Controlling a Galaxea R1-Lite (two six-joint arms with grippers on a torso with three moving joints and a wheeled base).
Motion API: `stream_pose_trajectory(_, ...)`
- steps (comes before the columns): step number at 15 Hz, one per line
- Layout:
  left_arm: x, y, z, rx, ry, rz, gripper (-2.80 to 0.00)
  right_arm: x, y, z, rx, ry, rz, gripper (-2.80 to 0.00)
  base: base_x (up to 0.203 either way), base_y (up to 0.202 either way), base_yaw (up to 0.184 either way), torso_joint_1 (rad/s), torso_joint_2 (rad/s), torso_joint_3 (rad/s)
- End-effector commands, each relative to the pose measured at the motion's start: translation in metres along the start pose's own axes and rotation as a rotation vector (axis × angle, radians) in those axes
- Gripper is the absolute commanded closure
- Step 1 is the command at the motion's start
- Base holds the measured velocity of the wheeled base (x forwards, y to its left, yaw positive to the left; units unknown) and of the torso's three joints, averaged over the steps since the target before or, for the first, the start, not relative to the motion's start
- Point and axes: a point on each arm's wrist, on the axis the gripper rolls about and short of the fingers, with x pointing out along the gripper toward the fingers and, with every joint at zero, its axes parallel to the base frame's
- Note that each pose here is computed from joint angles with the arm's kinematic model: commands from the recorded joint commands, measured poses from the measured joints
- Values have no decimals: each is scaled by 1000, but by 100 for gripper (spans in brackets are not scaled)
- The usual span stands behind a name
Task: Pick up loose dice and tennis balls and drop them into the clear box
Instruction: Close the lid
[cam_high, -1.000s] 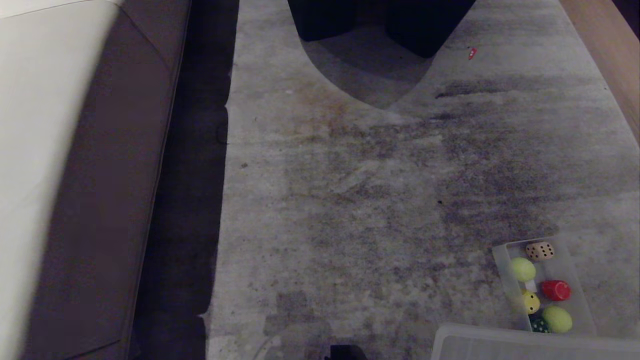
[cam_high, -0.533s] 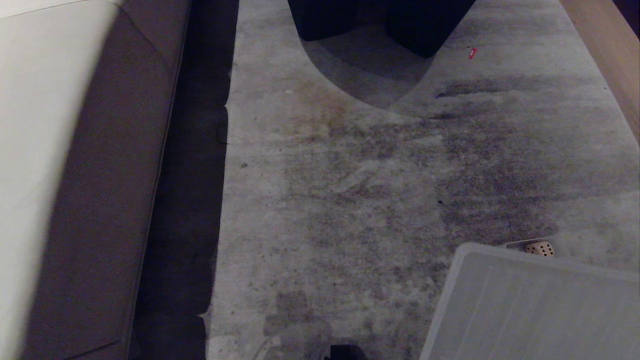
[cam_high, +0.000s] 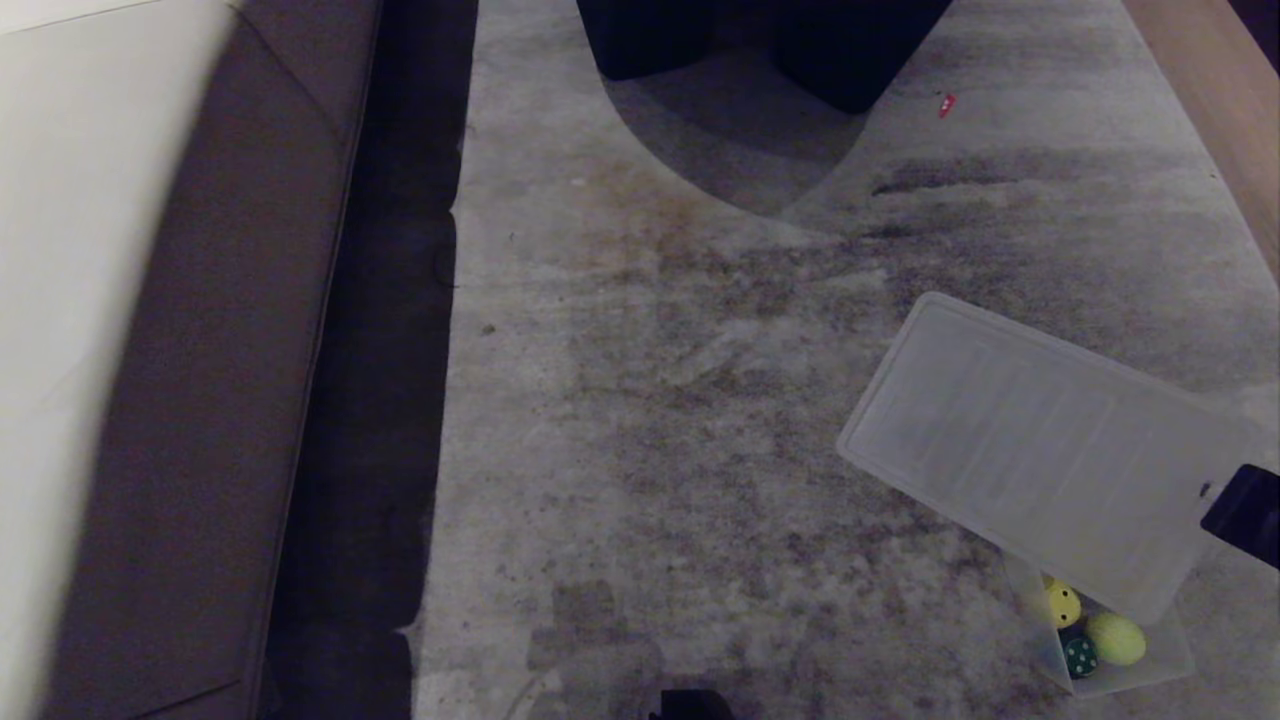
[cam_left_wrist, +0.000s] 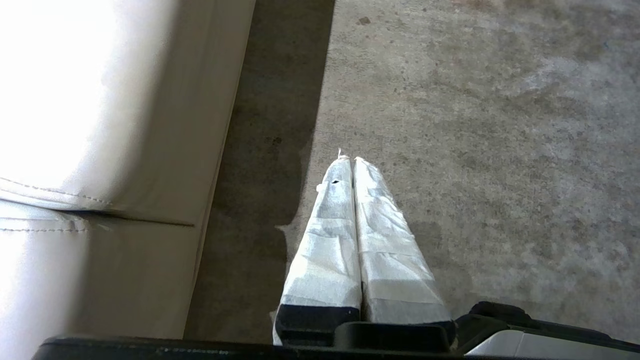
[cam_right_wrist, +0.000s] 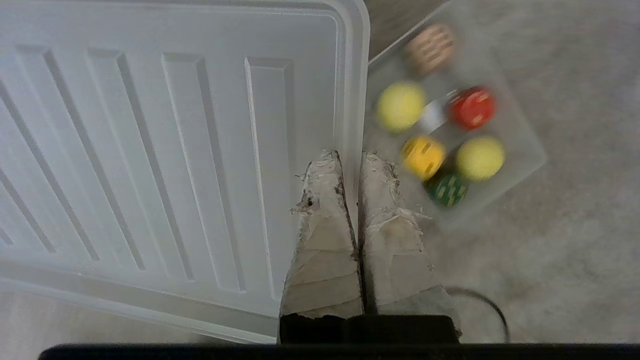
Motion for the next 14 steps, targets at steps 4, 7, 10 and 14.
stream_pose_trajectory(4,0,0,0,-1,1,1,0,113,-61,-19,234,75,-246,0,0,0,0,0,0,0)
stream_pose_trajectory(7,0,0,0,-1,1,1,0,123,-96,-34,370,159,-269,0,0,0,0,0,0,0)
stream_pose_trajectory(10,0,0,0,-1,2,1,0,127,-124,-47,502,218,-298,0,0,0,0,0,0,0)
stream_pose_trajectory(14,0,0,0,-1,1,1,0,140,-148,-78,648,332,-361,0,0,0,0,0,0,0)
